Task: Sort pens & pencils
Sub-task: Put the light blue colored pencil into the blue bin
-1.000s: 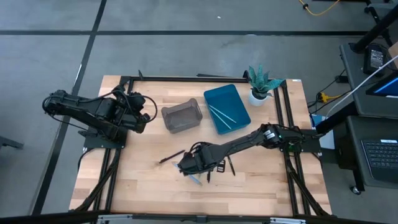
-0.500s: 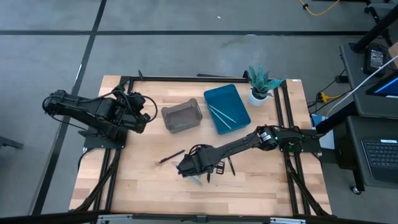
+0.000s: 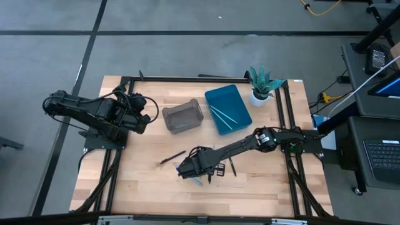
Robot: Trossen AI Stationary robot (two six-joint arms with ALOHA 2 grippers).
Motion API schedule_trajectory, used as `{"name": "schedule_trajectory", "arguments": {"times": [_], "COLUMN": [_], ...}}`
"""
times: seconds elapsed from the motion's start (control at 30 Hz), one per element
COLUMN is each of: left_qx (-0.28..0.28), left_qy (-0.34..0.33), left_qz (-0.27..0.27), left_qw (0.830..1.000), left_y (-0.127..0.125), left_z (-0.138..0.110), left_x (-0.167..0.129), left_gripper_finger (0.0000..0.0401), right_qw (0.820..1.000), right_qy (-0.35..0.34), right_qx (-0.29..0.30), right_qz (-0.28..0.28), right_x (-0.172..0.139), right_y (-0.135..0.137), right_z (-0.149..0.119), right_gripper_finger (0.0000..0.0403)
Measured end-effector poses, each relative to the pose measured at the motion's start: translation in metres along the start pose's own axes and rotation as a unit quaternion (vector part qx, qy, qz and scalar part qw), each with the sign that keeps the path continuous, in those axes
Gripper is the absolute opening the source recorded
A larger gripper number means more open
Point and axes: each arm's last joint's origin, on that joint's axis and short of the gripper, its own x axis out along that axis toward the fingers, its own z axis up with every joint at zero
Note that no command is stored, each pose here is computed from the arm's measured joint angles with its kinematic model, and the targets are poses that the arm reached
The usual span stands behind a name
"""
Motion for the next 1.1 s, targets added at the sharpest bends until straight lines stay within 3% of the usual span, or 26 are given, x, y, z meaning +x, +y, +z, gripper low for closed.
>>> {"name": "schedule_trajectory", "arguments": {"times": [0.33,0.6,1.1], "left_qx": [0.002,0.002,0.002], "left_qy": [0.000,0.001,-0.002], "left_qz": [0.000,0.000,0.002], "left_qw": [1.000,1.000,1.000], "left_y": [0.000,0.000,0.000], "left_z": [0.000,0.000,0.000], "left_x": [0.000,0.000,0.000], "left_gripper_finger": [0.0041,0.0041,0.0041], "right_qw": [1.000,1.000,1.000], "right_qy": [-0.001,0.026,0.028], "right_qx": [0.002,0.002,0.004], "right_qz": [-0.002,0.002,0.003], "right_x": [0.001,0.023,0.024], "right_y": [0.001,0.000,0.002], "right_z": [0.003,0.002,0.006], "right_gripper_finger": [0.0116,0.0116,0.0101]}}
